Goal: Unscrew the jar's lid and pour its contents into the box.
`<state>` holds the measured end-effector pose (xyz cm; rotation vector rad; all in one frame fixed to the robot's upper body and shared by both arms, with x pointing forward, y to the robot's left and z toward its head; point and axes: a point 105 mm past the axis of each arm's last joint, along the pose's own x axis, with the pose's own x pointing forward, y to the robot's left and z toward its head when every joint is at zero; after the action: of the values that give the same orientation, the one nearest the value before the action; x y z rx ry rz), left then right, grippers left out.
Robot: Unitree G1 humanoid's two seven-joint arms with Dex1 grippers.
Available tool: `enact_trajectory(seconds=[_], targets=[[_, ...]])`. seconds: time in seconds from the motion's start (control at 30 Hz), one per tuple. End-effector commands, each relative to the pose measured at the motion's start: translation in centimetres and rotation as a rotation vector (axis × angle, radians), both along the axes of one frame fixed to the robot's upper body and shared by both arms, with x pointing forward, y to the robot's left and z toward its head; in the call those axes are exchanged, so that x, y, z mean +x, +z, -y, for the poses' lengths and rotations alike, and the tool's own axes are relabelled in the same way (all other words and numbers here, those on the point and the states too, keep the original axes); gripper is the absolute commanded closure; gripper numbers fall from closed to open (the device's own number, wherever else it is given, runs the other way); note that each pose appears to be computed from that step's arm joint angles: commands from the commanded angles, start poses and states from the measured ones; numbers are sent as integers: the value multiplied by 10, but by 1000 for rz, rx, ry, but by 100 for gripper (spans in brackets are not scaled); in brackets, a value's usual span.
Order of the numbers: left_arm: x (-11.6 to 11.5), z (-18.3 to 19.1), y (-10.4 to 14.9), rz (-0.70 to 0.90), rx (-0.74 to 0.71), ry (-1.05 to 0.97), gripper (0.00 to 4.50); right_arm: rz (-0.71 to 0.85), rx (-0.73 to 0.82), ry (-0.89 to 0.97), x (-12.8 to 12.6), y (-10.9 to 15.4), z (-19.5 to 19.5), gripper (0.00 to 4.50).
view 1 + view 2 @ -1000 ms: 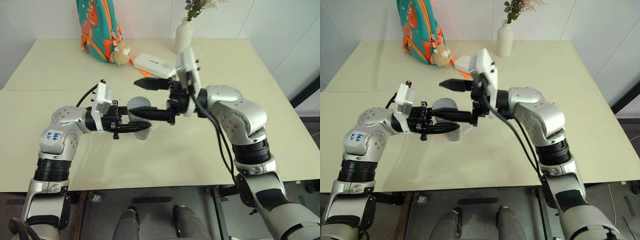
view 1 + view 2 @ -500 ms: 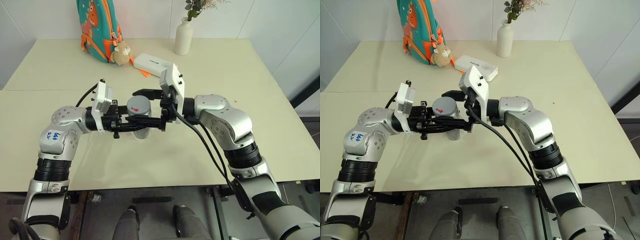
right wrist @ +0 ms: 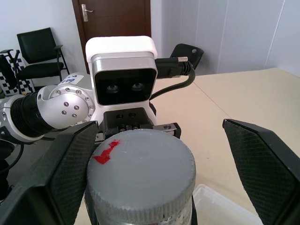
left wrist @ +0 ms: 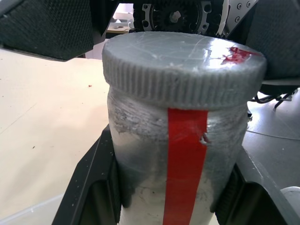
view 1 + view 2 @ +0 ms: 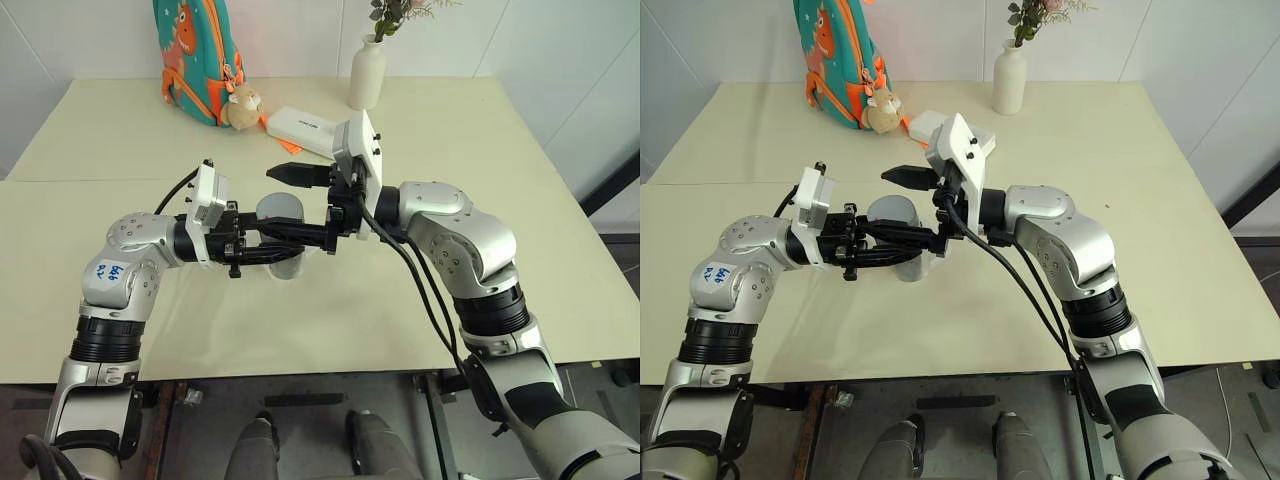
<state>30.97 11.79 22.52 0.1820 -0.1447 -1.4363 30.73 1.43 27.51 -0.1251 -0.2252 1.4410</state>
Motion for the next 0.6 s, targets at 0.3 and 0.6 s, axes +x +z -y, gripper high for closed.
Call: enact_trajectory(seconds=[0.3,0.6], targets=[[-5,2,9,51,-2,-26,256,52,18,-128,26,8,39,4],[-5,0,9,49,4,-25,256,58,-13,-154,32,6,77,4]])
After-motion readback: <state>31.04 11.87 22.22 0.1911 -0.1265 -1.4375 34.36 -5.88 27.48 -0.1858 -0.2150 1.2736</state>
